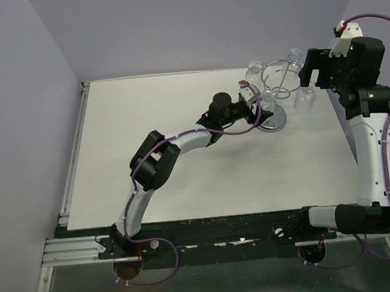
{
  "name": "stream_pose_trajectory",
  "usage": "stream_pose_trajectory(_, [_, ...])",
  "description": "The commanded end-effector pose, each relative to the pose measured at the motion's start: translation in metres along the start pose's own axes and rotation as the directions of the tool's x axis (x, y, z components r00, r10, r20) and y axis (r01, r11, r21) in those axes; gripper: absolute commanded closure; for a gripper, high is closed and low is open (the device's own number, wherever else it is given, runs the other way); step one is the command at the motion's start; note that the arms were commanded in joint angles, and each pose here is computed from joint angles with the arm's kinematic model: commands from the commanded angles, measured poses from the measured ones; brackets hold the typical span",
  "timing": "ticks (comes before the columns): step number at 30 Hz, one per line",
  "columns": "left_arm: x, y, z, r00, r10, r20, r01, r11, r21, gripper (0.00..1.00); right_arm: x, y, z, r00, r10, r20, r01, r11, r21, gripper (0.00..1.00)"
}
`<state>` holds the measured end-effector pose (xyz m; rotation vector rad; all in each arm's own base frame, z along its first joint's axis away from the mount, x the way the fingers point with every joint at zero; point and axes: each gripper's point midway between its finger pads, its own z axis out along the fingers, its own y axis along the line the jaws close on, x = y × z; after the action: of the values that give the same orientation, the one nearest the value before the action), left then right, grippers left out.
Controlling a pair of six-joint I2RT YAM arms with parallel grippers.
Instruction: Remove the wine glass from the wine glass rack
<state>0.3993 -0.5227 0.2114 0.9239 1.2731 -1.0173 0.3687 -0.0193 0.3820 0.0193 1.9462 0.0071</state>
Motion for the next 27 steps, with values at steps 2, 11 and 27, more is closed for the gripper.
stream_pose_trajectory(2, [-0.065, -0.008, -0.005, 0.989, 0.057, 0.135, -0.055, 0.998, -0.023, 1.00, -0.001, 0.004, -0.009, 1.000, 0.013, 0.015, -0.013, 1.000, -0.021, 0.00])
stream_pose_trajectory(11, [-0.071, -0.018, -0.026, 0.992, 0.045, 0.119, -0.043, 0.999, -0.021, 1.00, -0.007, 0.010, -0.012, 0.999, 0.004, 0.037, -0.002, 0.998, -0.059, 0.00])
stream_pose_trajectory(27, [-0.132, 0.031, -0.159, 0.881, -0.472, -0.018, 0.468, 0.878, -0.102, 1.00, 0.002, 0.106, -0.029, 0.735, -0.541, 0.409, 0.662, 0.705, -0.256, 0.13])
